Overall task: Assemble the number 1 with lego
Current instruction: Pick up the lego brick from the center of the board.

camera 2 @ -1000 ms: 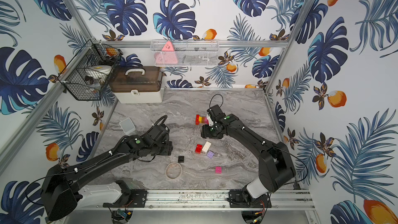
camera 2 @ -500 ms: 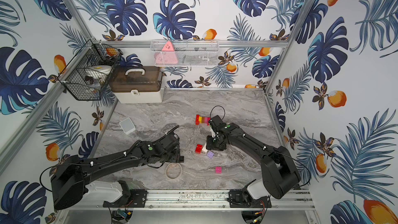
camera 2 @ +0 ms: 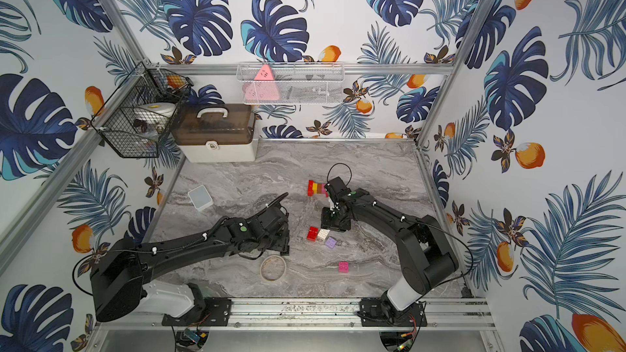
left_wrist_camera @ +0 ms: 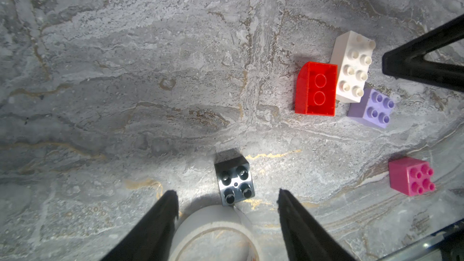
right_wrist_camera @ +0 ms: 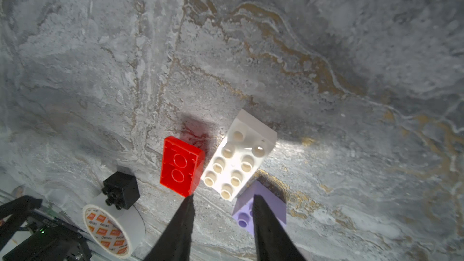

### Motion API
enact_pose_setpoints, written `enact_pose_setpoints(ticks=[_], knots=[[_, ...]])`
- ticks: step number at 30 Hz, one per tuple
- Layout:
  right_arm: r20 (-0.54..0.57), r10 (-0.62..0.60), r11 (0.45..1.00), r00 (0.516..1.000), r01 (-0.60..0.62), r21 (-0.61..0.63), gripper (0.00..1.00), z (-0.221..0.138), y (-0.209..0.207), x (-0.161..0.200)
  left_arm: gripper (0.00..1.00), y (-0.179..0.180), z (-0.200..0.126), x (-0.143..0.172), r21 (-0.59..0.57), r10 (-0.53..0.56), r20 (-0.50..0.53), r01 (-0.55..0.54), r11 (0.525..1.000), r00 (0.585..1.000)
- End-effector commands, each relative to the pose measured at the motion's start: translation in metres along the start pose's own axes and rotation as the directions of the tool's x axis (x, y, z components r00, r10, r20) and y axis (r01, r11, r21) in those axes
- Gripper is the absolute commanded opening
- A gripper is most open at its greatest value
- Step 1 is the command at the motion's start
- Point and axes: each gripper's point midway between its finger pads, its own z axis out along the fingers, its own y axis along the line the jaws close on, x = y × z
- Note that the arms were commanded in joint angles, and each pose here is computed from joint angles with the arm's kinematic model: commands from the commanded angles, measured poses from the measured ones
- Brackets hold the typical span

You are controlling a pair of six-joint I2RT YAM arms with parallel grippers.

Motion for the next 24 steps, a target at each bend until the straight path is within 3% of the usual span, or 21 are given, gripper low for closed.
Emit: enact_pose_setpoints(ticks=[1,7,10,15,20,24], knots=[[-0.001,-0.056,0.998,0.998,0.056,-0.042,0.39,-0.004,0.012,-0.001,0.68,0.005,0.0,-0.002,-0.027,0.026,0.011,-0.026,0.999,1.0],[-0.024,-0.041,0.999,0.999,0.041,0.028,0.38,-0.009,-0.002,0.013,0.65,-0.004,0.005,-0.004,0.03,0.045,-0.005,-0.045,0.999,0.999],[-0.043,-0.014,0.998,0.999,0.016,0.055,0.4,-0.01,-0.011,0.023,0.67,-0.025,0.005,-0.008,0.13,0.124,0.01,-0.125,0.984,0.992],[-0.06,0.017,0.995,0.998,-0.011,0.103,0.44,-0.017,-0.028,0.041,0.71,-0.046,0.014,-0.016,0.186,0.221,0.016,-0.22,0.958,0.975],[-0.091,0.036,0.993,0.995,-0.025,0.118,0.42,-0.02,-0.035,0.055,0.7,-0.055,0.026,-0.025,0.154,0.253,-0.027,-0.247,0.957,0.967],[-0.114,0.065,0.995,0.991,-0.055,0.083,0.44,-0.011,-0.031,0.06,0.69,-0.043,0.025,-0.041,0.11,0.222,0.025,-0.223,0.969,0.975]])
